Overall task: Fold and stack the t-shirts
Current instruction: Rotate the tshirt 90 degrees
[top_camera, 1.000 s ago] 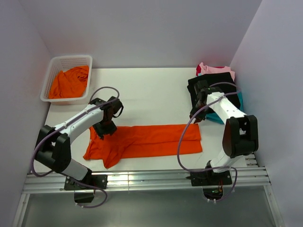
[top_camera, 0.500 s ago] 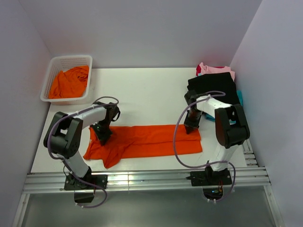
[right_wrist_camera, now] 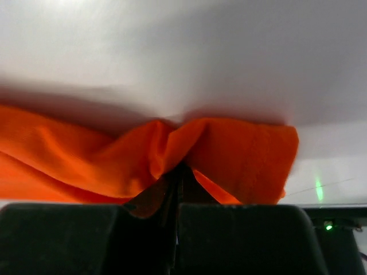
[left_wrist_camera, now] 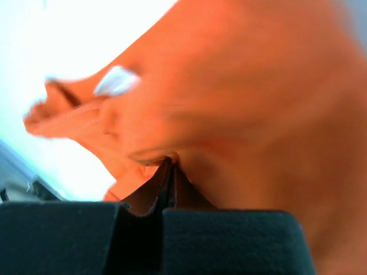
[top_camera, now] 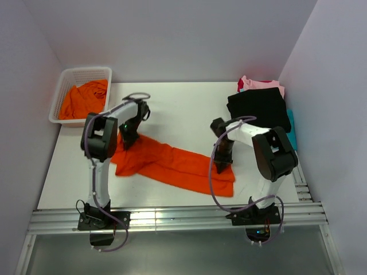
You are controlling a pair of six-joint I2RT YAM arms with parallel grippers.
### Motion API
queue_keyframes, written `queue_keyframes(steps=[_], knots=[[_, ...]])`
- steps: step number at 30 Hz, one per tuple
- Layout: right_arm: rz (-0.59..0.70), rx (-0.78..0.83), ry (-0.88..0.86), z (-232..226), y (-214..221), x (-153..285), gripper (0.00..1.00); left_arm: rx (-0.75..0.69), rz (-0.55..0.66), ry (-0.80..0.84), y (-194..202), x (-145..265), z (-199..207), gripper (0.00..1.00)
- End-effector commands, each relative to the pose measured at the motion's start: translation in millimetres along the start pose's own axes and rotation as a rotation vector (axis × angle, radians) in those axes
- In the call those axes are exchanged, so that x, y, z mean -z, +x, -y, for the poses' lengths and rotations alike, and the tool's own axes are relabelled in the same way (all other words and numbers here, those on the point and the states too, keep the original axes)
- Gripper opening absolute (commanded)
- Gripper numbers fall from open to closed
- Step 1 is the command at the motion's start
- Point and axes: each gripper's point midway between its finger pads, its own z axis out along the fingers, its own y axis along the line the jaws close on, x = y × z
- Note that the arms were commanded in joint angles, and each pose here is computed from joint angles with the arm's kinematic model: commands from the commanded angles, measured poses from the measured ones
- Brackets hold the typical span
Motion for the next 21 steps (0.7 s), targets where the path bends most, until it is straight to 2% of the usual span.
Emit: queue_keyframes(steps=[1, 2, 3, 4, 5, 7, 8, 10, 11, 12, 13, 14, 15, 16, 17, 19, 21], knots=[[-0.117, 0.126, 0.033, -19, 53, -34, 0.0, -0.009, 0.132, 0.086, -73, 8, 60, 0.0], [-0.128, 0.166, 0.008, -33, 63, -33, 0.0, -0.015, 0.168, 0.135, -101, 14, 91, 0.0], [-0.141, 0.202, 0.001, -45, 75, -35, 0.0, -0.023, 0.17, 0.16, -111, 18, 104, 0.0], [-0.142, 0.317, -0.016, -66, 96, -38, 0.0, -0.034, 0.184, 0.217, -122, 25, 122, 0.0], [-0.156, 0.386, -0.084, -92, 109, -33, 0.0, -0.019, 0.172, 0.44, -129, 44, 163, 0.0], [-0.166, 0.603, -0.096, -120, 146, -38, 0.0, -0.039, 0.18, 0.642, -131, 76, 188, 0.0], [-0.112, 0.705, -0.117, -142, 146, -30, 0.0, -0.075, 0.223, 0.804, -137, 108, 211, 0.0], [-0.065, 0.825, -0.102, -154, 163, -26, 0.0, -0.177, 0.285, 0.973, -123, 160, 234, 0.01], [-0.031, 0.857, -0.117, -164, 163, -19, 0.12, -0.241, 0.358, 1.059, -120, 200, 234, 0.09], [0.016, 0.877, -0.123, -167, 160, -11, 0.22, -0.256, 0.437, 1.118, -122, 231, 236, 0.33], [0.042, 0.893, -0.146, -172, 160, -5, 0.4, -0.284, 0.503, 1.193, -110, 276, 231, 0.49], [0.072, 0.9, -0.158, -174, 157, 1, 0.48, -0.277, 0.535, 1.238, -106, 301, 226, 0.64], [0.122, 0.914, -0.176, -178, 153, 13, 0.54, -0.255, 0.589, 1.302, -109, 329, 219, 0.84], [0.15, 0.918, -0.19, -182, 151, 20, 0.59, -0.232, 0.636, 1.363, -108, 365, 198, 0.94], [0.186, 0.931, -0.208, -189, 147, 29, 0.59, -0.198, 0.66, 1.403, -110, 385, 186, 0.99], [0.285, 0.924, -0.209, -195, 136, 49, 0.6, -0.135, 0.747, 1.444, -116, 427, 150, 1.0], [0.38, 0.913, -0.239, -206, 125, 76, 0.6, -0.062, 0.813, 1.39, -128, 436, 125, 0.99]])
